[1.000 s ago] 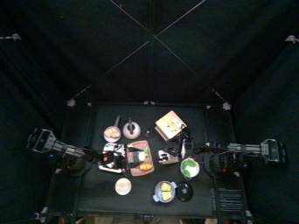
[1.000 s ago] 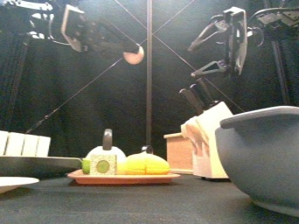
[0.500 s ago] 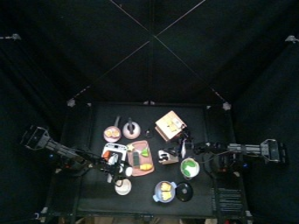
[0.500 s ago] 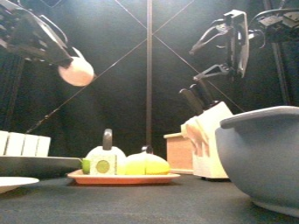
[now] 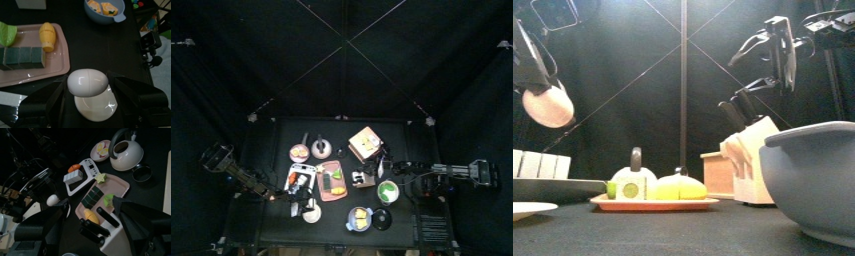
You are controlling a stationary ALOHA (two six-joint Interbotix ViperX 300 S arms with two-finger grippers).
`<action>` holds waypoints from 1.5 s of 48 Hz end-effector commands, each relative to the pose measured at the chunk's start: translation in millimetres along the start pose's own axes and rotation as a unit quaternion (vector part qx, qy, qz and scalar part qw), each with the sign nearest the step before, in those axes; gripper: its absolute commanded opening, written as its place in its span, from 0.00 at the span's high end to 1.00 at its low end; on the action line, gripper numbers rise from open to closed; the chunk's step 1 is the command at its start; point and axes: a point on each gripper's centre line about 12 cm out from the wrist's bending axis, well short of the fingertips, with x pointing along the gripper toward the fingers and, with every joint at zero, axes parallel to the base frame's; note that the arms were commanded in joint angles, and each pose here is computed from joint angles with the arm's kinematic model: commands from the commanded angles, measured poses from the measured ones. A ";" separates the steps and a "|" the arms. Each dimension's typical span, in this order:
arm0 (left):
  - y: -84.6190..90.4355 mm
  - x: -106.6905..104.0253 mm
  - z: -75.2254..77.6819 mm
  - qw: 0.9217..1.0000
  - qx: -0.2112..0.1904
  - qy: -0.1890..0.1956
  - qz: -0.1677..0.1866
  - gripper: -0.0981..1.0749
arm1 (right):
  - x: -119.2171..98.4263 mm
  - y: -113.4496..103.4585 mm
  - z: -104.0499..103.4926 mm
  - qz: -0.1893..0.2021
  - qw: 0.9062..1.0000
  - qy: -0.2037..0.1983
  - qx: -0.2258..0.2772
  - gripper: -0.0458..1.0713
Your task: Place egg on small plate
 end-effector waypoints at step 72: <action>-32.7 46.3 -34.1 0.995 0.029 0.092 0.001 0.12 | 0.5 -5.1 6.5 -0.009 1.000 -0.010 0.005 0.07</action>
